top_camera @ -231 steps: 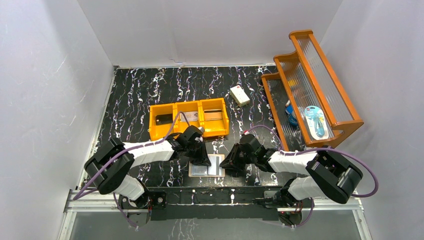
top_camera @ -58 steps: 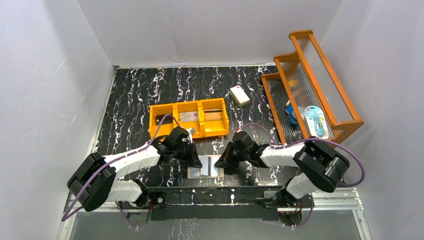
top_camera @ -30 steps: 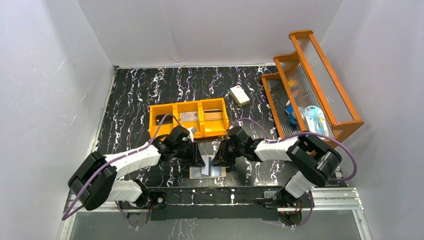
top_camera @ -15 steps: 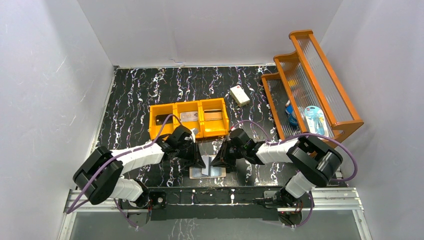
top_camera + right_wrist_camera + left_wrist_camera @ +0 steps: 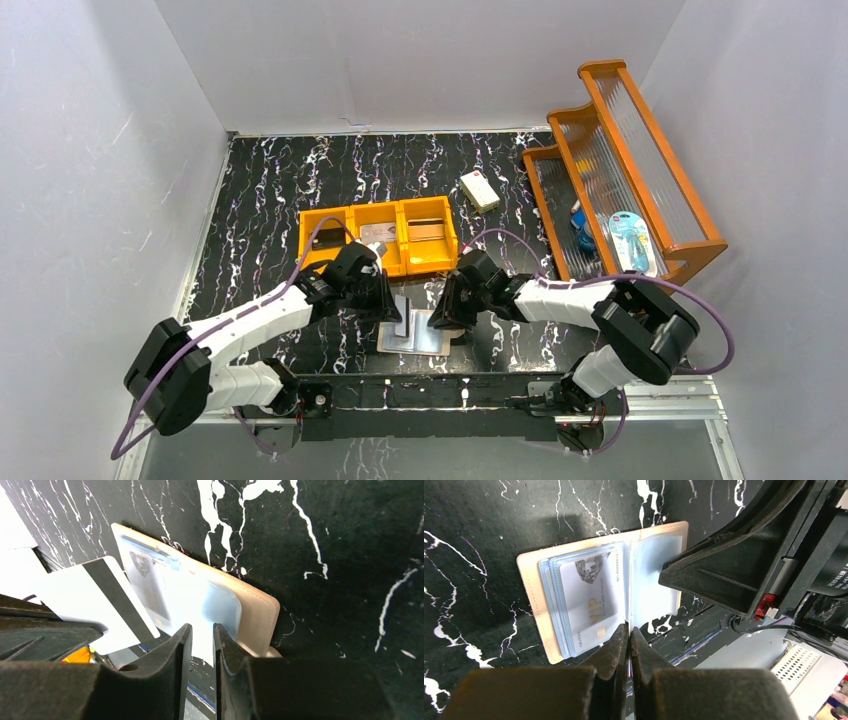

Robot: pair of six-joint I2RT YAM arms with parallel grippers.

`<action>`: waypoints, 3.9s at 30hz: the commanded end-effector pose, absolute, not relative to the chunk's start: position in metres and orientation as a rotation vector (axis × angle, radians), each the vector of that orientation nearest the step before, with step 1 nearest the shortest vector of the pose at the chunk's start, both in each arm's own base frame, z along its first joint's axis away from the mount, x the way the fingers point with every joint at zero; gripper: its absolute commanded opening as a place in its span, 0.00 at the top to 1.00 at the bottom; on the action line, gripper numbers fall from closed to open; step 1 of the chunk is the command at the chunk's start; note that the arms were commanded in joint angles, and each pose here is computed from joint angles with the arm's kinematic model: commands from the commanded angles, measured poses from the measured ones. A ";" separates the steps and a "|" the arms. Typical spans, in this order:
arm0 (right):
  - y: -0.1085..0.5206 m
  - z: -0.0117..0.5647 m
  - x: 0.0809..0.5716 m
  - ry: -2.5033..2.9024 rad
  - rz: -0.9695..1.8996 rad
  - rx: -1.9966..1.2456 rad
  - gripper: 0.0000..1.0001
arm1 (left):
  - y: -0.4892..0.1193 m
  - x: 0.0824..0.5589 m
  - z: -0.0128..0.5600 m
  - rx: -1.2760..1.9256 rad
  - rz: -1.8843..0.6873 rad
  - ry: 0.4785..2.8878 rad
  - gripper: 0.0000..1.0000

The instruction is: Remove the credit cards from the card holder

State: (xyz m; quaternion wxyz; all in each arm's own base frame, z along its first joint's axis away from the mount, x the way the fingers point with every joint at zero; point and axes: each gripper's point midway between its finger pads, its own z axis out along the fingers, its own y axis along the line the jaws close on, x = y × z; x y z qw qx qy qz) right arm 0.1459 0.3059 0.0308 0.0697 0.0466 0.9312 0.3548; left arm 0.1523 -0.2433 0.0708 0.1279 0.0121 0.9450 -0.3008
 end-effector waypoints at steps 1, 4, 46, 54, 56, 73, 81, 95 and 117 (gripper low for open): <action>0.312 0.064 0.163 2.703 1.075 0.073 0.69 | -0.236 0.161 0.091 0.036 -0.825 2.695 1.00; 0.328 0.083 0.166 2.648 1.187 0.055 0.69 | -0.229 0.165 0.096 0.016 -0.772 2.676 1.00; 0.320 0.162 0.170 2.191 1.415 -0.013 0.30 | -0.219 0.168 0.175 0.087 -1.101 2.380 1.00; 0.322 0.198 0.161 2.103 1.620 -0.127 0.31 | -0.240 0.153 0.217 0.225 -1.552 2.218 1.00; 0.325 0.209 0.158 2.067 1.676 -0.164 0.32 | -0.243 0.150 0.224 0.250 -1.604 2.187 1.00; 0.335 0.253 0.152 1.894 1.901 -0.255 0.59 | -0.250 0.145 0.232 0.291 -1.728 2.146 1.00; 0.330 0.257 0.152 1.842 1.974 -0.236 0.82 | -0.250 0.143 0.225 0.271 -1.739 2.165 1.00; 0.333 0.252 0.139 1.855 2.067 -0.306 0.80 | -0.253 0.146 0.232 0.252 -1.787 2.109 1.00; 0.329 0.186 0.217 2.254 1.248 -0.288 1.00 | -0.088 0.197 0.163 -0.363 -0.318 2.360 0.02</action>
